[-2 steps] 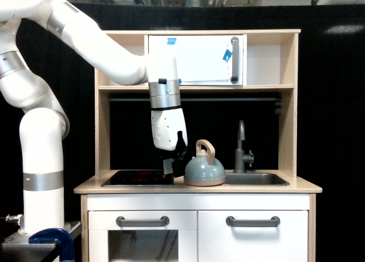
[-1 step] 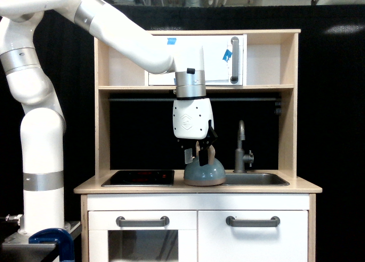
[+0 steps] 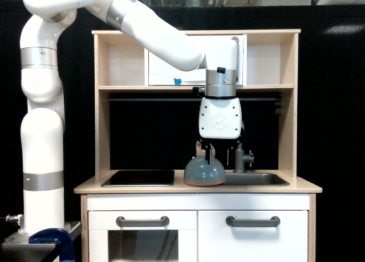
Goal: Place the teapot on the stove
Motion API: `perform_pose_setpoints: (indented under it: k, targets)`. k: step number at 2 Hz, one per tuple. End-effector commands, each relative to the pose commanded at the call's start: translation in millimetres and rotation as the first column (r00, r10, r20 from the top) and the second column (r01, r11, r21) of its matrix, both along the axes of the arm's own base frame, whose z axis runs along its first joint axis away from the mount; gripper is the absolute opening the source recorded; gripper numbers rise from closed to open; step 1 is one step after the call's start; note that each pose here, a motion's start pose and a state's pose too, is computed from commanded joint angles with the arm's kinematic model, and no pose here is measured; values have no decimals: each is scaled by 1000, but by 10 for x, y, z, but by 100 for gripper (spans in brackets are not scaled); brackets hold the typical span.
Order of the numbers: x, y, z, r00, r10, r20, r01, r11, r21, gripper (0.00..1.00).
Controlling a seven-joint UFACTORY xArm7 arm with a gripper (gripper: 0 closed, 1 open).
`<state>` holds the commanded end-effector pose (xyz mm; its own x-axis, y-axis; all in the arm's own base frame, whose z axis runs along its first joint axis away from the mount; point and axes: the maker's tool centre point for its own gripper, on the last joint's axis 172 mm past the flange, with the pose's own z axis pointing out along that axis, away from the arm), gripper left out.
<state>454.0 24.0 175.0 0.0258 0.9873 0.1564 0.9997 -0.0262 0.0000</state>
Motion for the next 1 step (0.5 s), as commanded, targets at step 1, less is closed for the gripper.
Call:
perform_pose_setpoints:
  k: [1]
  targets:
    - [50,130,0,995,71,76,-66,995,-71,100]
